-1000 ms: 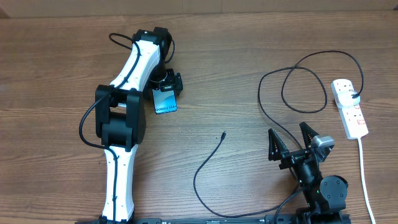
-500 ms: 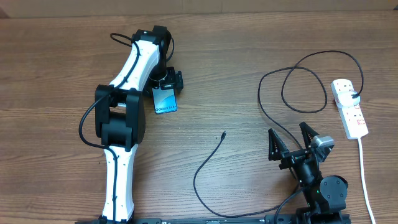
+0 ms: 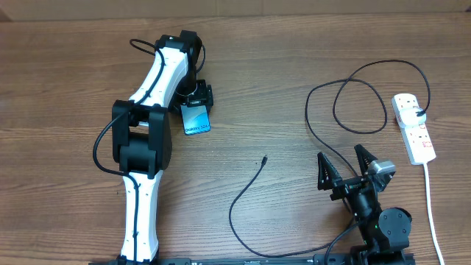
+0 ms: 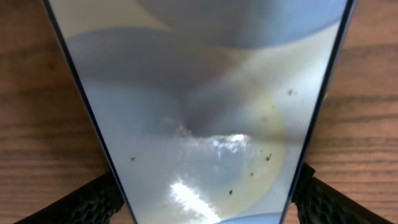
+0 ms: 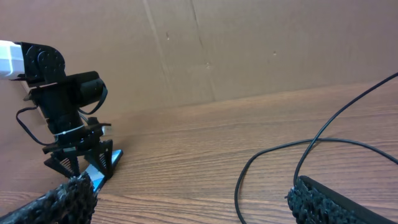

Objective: Plug charger to phone and switch on socket
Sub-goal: 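Grasp the phone with the left gripper and lift it upright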

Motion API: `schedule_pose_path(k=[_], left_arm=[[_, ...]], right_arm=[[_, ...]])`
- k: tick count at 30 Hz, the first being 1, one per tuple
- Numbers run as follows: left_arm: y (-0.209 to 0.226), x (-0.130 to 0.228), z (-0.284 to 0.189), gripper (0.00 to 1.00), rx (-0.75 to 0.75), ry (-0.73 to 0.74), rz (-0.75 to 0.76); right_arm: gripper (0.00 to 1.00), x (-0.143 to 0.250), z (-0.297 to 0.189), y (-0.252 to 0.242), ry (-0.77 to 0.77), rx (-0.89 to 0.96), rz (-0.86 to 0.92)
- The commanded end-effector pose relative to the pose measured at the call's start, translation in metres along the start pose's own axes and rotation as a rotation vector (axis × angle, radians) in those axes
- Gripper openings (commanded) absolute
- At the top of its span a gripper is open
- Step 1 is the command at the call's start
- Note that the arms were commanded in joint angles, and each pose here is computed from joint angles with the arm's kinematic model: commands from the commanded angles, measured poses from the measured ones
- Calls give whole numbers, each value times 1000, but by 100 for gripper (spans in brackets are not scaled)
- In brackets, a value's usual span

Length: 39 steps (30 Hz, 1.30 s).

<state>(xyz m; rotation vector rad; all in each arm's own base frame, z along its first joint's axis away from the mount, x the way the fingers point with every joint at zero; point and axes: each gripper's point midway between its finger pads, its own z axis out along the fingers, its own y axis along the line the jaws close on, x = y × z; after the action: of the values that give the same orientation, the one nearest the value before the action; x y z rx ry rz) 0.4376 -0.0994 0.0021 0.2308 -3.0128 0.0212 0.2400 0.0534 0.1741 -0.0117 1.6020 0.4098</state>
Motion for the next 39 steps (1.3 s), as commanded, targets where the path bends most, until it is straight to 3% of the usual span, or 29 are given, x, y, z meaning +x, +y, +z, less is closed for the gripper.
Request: schedule_pose_path(k=[1,11,15,17,23,25,29,34,39], left_arm=[[-1,11,21,82,-14,75,23],[-12,55,17,81,-68,216,70],[-19,68,15,89,-88,246,98],[-23,66,16,100,-87,231,107],[-33,46,21,99,-52,147,115],[-32,41,20,89,-63,122,116],[-26,29,4,92,-110,36,75],[-33,21,-37,98,-59,-73,77],[-37,22,-67,99,-23,-129,154]], right_arm=[[100,2,0,0,-3,-1,-2],[100,2,0,0,-3,-1,-2],[100,2,0,0,-2,-1,-2],[100,2,0,0,-3,-1,-2],[100,2,0,0,-2,-1,-2],[100,2,0,0,-2,-1,-2],[100,2,0,0,-3,-1,-2],[100,2,0,0,-2,-1,-2],[100,2,0,0,-3,-1,-2]])
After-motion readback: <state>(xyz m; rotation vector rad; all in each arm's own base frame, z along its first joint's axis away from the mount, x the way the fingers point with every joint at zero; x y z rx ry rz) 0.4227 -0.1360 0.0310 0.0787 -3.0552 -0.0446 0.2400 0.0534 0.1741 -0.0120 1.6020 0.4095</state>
